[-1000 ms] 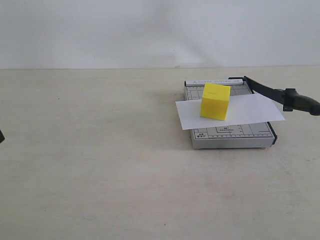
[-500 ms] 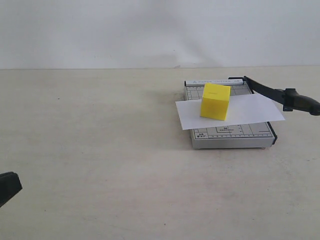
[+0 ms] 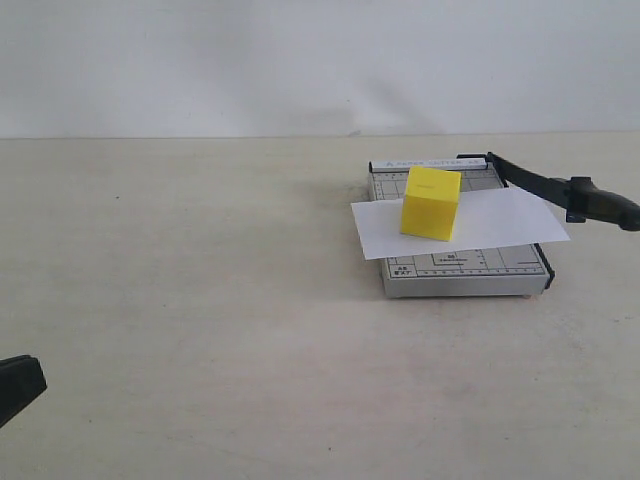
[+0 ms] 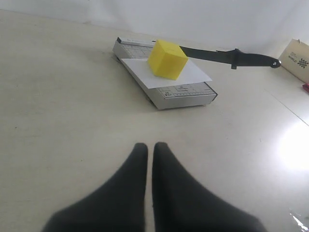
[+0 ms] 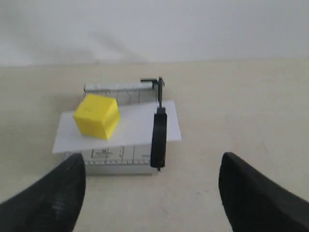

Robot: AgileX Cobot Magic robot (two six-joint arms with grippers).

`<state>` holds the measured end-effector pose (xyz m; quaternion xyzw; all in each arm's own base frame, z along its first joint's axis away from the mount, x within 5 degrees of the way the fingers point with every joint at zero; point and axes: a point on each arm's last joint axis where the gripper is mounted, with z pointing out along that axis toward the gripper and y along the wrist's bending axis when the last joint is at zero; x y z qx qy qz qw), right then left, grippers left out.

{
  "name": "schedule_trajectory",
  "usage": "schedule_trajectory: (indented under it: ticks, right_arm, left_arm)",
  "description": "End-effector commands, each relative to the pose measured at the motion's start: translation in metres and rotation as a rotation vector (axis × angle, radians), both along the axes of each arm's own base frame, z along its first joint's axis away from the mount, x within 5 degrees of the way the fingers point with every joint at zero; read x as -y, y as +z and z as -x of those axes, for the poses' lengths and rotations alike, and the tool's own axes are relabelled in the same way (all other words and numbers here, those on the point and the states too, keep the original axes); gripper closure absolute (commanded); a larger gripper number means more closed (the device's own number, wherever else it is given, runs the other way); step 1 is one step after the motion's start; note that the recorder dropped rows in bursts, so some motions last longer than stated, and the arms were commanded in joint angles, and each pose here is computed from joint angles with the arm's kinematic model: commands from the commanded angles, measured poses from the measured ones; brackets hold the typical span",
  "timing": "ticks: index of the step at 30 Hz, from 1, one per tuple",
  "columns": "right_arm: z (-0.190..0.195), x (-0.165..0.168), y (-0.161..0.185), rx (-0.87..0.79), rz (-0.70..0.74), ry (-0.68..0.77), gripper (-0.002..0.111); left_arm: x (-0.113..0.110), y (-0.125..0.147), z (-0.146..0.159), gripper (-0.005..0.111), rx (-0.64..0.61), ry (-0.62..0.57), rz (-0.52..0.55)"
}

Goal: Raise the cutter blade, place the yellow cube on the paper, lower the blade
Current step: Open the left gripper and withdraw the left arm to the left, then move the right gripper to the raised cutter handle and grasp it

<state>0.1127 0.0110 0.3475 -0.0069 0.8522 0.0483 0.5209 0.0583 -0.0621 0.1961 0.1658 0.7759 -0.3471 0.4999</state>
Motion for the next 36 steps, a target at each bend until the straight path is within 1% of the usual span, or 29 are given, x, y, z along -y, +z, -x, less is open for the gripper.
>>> schedule_trajectory:
  ticks: [1, 3, 6, 10, 14, 20, 33, 35, 36]
  right_arm:
    - [-0.048, -0.003, 0.007, -0.355, 0.077, 0.010, 0.039]
    - [-0.073, -0.008, 0.004, -0.509, 0.096, 0.063, 0.039]
    - [-0.108, -0.016, 0.000, -0.634, 0.106, 0.146, 0.039]
    - [-0.147, -0.018, -0.003, -0.687, 0.134, 0.157, 0.039]
    - [-0.172, -0.019, -0.008, -0.728, 0.157, 0.159, 0.039]
    - [-0.191, -0.015, -0.030, -0.799, 0.224, 0.150, 0.039]
    - [-0.210, -0.017, -0.056, -0.833, 0.230, 0.160, 0.040]
    - [-0.212, -0.018, -0.059, -0.837, 0.218, 0.163, 0.042]
    - [-0.213, -0.018, -0.059, -0.839, 0.218, 0.163, 0.045]
  left_arm:
    - [-0.001, -0.001, 0.000, 0.102, -0.011, 0.010, 0.014]
    - [-0.001, -0.001, 0.000, 0.102, -0.011, 0.010, 0.014]
    - [-0.001, -0.001, 0.000, 0.102, -0.011, 0.010, 0.014]
    - [-0.001, -0.001, 0.000, 0.102, -0.011, 0.010, 0.014]
    - [-0.001, -0.001, 0.000, 0.102, -0.011, 0.010, 0.014]
    - [-0.001, -0.001, 0.000, 0.102, -0.011, 0.010, 0.014]
    - [-0.001, -0.001, 0.000, 0.102, -0.011, 0.010, 0.014]
    - [-0.001, -0.001, 0.000, 0.102, -0.011, 0.010, 0.014]
    - [-0.001, -0.001, 0.000, 0.102, -0.011, 0.010, 0.014]
